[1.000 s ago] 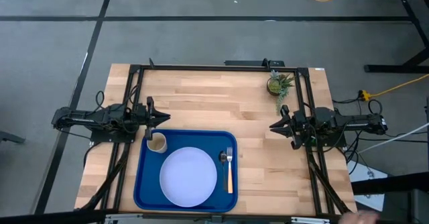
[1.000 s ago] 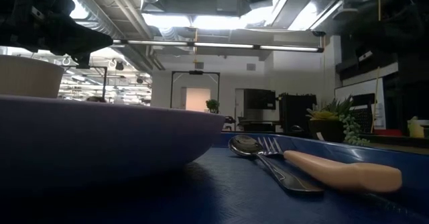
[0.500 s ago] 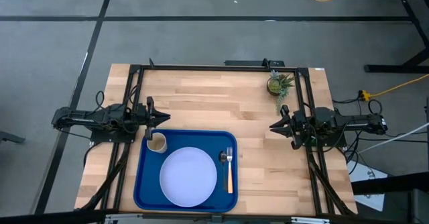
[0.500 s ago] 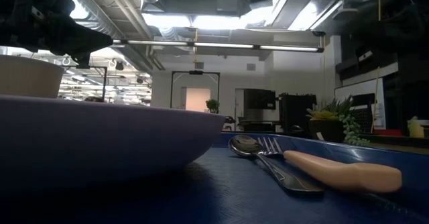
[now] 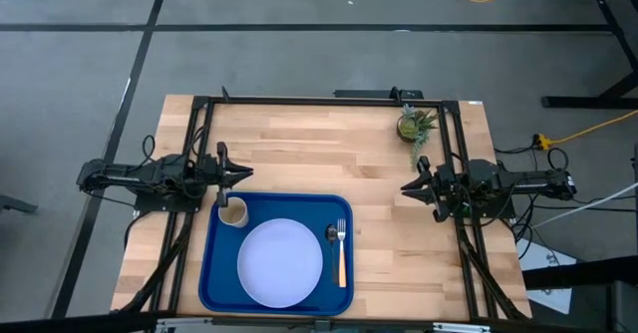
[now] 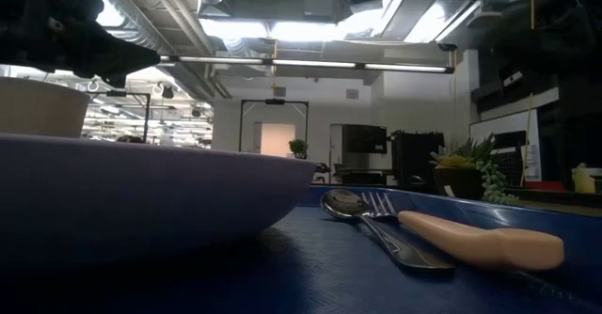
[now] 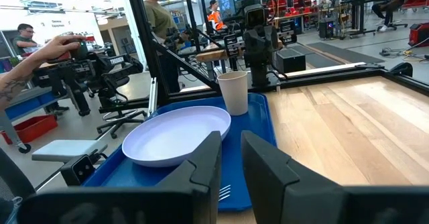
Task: Pick and place plate/cup/fork/spoon on tray
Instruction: Return to Home Position
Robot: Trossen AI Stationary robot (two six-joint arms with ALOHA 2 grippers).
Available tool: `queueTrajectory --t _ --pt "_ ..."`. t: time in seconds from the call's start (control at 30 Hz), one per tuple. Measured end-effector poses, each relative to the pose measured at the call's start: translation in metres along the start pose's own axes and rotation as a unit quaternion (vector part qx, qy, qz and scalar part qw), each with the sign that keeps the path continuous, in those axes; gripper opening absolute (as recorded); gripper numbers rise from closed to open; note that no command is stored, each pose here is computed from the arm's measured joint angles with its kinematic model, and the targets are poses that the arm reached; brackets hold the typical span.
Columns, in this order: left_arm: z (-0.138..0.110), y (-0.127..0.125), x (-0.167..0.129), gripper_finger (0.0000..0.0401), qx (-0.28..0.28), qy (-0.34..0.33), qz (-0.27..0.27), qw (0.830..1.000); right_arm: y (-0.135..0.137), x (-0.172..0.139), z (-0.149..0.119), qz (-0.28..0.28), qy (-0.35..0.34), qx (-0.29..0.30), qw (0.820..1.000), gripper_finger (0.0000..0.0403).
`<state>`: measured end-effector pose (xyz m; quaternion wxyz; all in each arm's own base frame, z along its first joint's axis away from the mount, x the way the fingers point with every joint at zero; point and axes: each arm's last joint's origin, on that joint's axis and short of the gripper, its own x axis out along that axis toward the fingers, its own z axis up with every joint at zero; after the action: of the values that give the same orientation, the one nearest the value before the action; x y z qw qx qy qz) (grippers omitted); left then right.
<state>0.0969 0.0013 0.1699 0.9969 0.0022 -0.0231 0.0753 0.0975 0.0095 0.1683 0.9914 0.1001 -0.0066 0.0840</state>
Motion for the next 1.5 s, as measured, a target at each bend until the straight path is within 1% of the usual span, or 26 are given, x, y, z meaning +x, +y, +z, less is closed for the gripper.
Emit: queueTrajectory --t 0.1,1.5 --pt "0.0002 0.0004 0.0 0.0034 0.0 -0.001 0.006 1.0 0.0 0.0 0.0 0.0 0.0 0.0 1.0 0.0065" --pt "0.0017 0.0005 0.0 0.0034 -0.001 -0.009 0.008 1.0 0.0 0.0 0.0 0.0 0.0 0.0 1.0 0.0065"
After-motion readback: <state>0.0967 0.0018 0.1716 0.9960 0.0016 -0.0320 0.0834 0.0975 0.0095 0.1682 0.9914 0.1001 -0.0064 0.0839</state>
